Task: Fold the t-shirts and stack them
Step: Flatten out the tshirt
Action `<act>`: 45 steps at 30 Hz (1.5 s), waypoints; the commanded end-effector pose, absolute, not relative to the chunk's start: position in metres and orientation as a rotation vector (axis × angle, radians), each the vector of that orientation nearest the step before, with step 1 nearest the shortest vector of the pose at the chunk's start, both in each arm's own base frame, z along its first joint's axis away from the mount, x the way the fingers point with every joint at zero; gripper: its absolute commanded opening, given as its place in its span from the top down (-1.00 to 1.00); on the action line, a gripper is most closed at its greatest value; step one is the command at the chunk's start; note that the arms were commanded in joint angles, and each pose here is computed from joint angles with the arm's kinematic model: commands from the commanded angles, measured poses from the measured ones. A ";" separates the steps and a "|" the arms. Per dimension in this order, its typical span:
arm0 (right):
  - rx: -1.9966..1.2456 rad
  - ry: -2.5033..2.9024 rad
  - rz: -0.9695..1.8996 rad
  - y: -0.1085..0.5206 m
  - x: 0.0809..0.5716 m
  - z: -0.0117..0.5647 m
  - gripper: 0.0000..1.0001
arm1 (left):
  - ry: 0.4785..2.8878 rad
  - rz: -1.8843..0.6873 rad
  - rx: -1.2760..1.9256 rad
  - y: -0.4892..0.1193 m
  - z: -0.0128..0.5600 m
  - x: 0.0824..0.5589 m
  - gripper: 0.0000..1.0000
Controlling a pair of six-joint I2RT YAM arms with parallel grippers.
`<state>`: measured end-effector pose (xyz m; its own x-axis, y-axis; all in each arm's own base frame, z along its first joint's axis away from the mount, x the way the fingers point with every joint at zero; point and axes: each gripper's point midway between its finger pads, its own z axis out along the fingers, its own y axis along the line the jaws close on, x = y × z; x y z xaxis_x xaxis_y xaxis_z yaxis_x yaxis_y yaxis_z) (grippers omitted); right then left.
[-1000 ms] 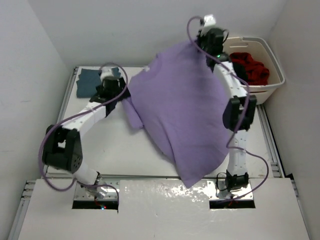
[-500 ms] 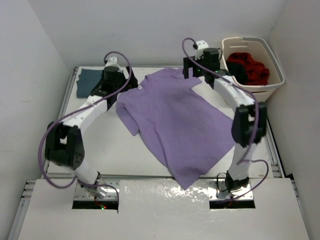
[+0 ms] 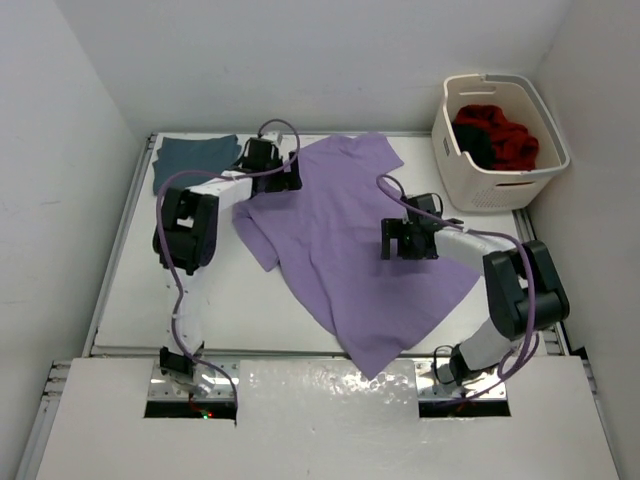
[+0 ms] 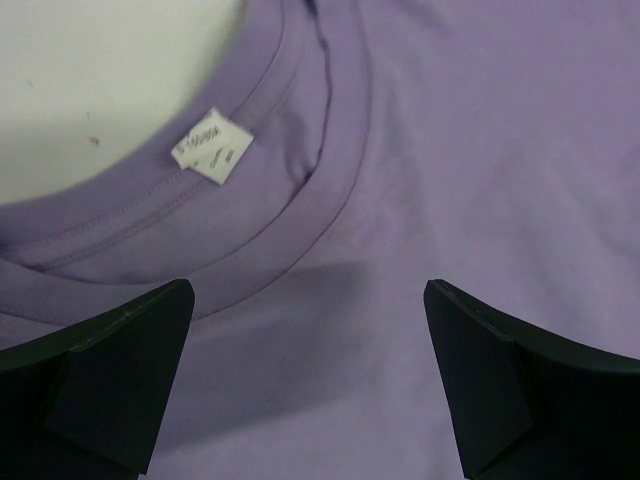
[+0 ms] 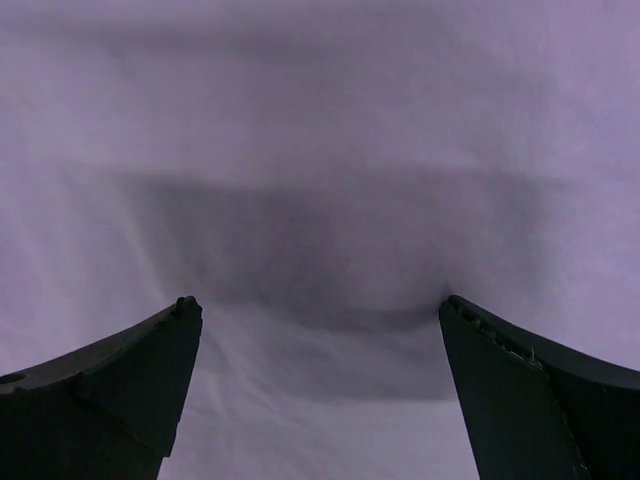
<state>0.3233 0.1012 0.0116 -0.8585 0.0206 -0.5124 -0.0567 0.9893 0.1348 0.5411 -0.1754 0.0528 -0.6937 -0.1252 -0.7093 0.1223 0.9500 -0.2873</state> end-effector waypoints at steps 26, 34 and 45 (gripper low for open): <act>-0.368 2.464 0.114 0.106 0.592 0.009 -0.98 | 2.460 -0.211 -0.465 -0.133 0.008 0.364 -0.99; -0.434 2.242 0.237 0.139 0.563 0.123 -0.98 | 2.224 -0.185 -0.436 -0.134 0.090 0.430 -1.00; -0.708 2.195 0.478 0.271 0.343 0.091 -0.98 | 2.126 -0.275 -0.303 -0.148 0.106 0.502 -0.99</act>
